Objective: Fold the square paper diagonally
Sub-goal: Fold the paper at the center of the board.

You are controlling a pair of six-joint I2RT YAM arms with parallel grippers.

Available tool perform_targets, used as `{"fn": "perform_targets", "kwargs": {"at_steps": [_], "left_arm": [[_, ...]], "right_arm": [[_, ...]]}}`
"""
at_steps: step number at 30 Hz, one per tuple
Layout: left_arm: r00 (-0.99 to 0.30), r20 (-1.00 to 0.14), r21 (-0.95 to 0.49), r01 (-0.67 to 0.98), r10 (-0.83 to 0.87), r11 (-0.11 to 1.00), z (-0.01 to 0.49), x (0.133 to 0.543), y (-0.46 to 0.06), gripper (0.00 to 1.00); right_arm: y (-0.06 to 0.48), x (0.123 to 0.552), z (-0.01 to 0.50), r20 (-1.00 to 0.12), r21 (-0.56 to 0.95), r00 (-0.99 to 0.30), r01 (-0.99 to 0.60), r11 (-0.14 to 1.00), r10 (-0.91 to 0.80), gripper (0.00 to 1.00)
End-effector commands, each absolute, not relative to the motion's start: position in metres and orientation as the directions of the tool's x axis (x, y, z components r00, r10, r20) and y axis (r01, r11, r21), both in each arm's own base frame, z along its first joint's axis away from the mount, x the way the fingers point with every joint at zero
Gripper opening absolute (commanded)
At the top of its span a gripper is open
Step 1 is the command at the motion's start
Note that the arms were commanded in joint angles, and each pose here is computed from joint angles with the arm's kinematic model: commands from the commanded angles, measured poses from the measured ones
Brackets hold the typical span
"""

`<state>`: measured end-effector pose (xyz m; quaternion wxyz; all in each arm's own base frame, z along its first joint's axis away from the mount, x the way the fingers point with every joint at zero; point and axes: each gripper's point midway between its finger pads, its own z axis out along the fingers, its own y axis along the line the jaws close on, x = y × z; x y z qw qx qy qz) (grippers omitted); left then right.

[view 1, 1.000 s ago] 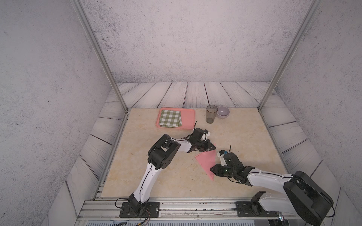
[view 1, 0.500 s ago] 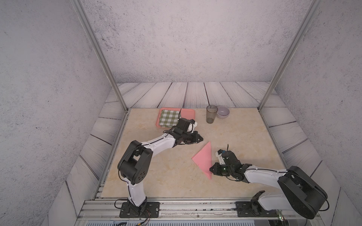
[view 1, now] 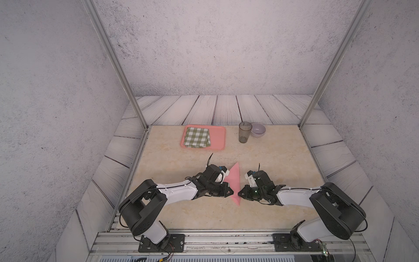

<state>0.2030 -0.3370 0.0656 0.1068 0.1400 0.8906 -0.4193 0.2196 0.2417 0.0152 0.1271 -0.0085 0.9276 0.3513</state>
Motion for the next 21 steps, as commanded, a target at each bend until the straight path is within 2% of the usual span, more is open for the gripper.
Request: {"fn": "perform_targets", "kwargs": {"at_steps": [1,11,21], "left_arm": [[-0.928,-0.358,-0.73,0.345,0.101,0.59,0.063,0.224,-0.35,0.0],[-0.931,-0.33,-0.745,0.357,0.154,0.563,0.05,0.219,-0.374,0.0],[-0.935,-0.284,-0.709,0.355,0.214,0.609,0.016,0.199,-0.367,0.0]], "right_arm": [[0.223,0.198,-0.017,-0.129,0.58,-0.99,-0.022,0.814,0.065,0.11],[0.224,0.2,-0.018,-0.118,0.58,-0.99,-0.009,0.815,0.073,0.1],[0.226,0.21,-0.018,-0.074,0.583,-0.989,0.062,0.81,0.129,0.1]]}}
